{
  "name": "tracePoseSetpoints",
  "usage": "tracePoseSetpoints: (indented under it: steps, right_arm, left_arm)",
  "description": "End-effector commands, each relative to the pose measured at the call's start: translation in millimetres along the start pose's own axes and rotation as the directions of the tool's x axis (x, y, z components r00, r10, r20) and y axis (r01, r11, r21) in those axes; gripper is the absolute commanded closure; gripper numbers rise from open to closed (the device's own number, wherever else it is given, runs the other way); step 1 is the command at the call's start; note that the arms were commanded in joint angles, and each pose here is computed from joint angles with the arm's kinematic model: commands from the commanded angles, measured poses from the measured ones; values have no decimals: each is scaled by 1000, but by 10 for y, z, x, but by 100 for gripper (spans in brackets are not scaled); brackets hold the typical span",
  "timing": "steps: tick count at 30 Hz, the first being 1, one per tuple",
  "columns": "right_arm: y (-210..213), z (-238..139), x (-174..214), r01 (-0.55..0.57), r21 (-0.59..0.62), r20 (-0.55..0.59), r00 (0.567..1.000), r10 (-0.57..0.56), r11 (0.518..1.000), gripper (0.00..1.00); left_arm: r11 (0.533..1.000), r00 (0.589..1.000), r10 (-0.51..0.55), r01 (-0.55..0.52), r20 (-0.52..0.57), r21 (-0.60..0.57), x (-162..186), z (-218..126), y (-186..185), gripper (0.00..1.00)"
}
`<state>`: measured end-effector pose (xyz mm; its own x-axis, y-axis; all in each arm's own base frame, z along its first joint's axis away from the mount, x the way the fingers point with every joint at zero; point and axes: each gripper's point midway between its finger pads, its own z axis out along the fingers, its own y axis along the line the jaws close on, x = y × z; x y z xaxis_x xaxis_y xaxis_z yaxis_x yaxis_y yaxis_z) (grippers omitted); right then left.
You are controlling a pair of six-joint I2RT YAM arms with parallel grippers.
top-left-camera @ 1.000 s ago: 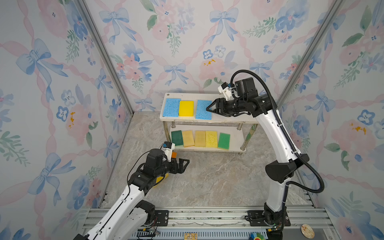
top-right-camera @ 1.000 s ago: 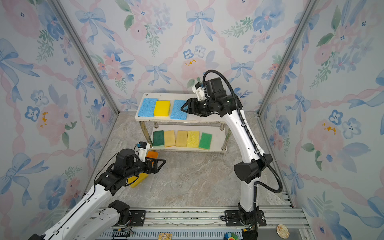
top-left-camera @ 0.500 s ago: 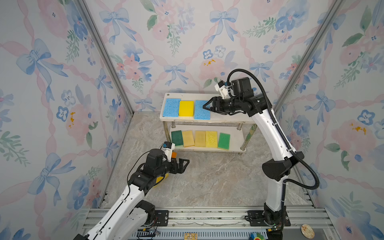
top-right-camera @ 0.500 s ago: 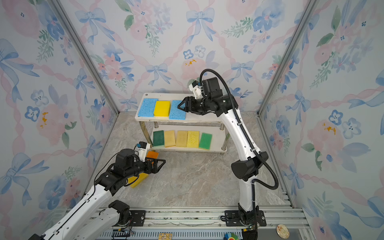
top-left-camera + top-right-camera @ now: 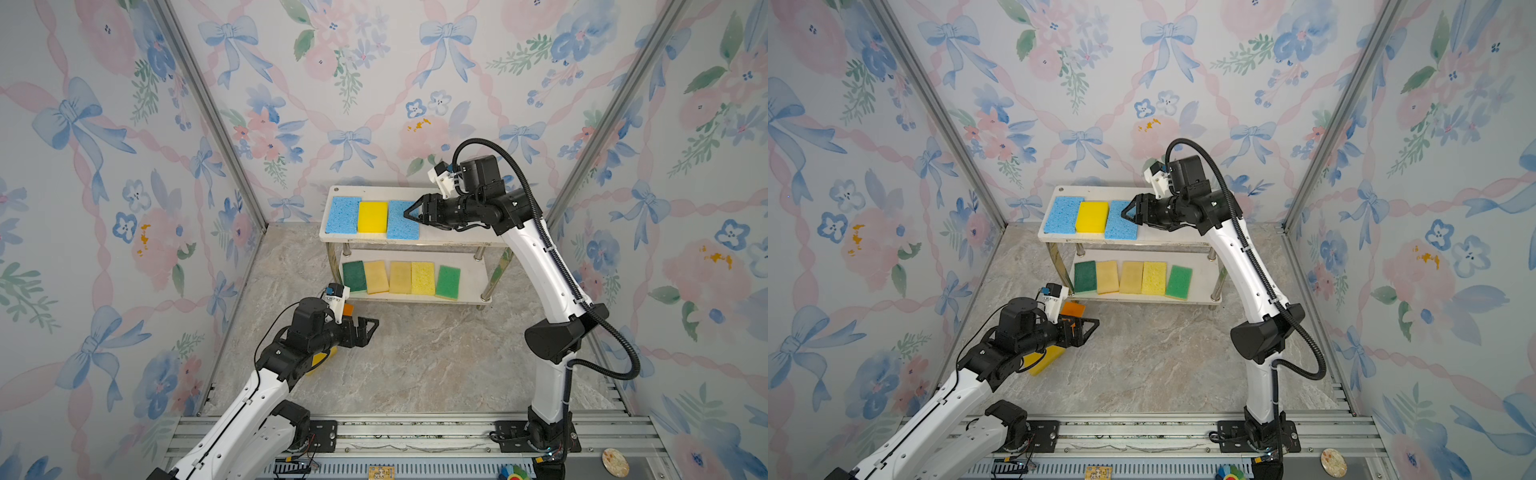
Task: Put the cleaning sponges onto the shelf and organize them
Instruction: 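Open the right gripper and withdraw it down toward the table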
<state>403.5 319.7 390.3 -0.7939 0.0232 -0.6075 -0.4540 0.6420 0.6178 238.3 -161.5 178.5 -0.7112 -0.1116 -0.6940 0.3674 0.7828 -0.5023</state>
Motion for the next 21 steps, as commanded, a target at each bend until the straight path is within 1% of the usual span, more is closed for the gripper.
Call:
tracePoseSetpoints:
  steps: [1,4,8,11,14,17,19,21]
  right_arm:
    - [-38,36,148,-30,23,-51,998,31,999,36]
    - [-43,-72,104,-15,39,-24,1000,16,999,36]
    - [4,-400,32,18,67,40,999,-21,998,36]
    - [57,-708,103,52,107,78,995,-60,993,36]
    - [151,-1045,265,68,103,133,988,-81,992,35]
    - [148,-1323,524,56,101,167,983,-73,993,34]
    - [104,-1475,732,42,106,183,981,-61,994,32]
    - [42,-1588,976,25,102,189,981,-44,994,29]
  left_arm:
    - [1000,1000,22,-22,6,11,-1,4,-9,2]
    - [1000,1000,18,-18,12,-8,-10,4,26,2]
    - [1000,1000,16,-15,22,-26,-25,-2,55,2]
    - [998,999,16,-13,43,-57,-57,-30,99,2]
    - [994,998,10,-4,58,-110,-84,-54,185,2]
    - [980,999,-15,24,48,-198,-75,-42,342,2]
    - [966,999,-35,40,22,-255,-40,-6,447,2]
    - [949,998,-51,40,-27,-312,25,66,535,2]
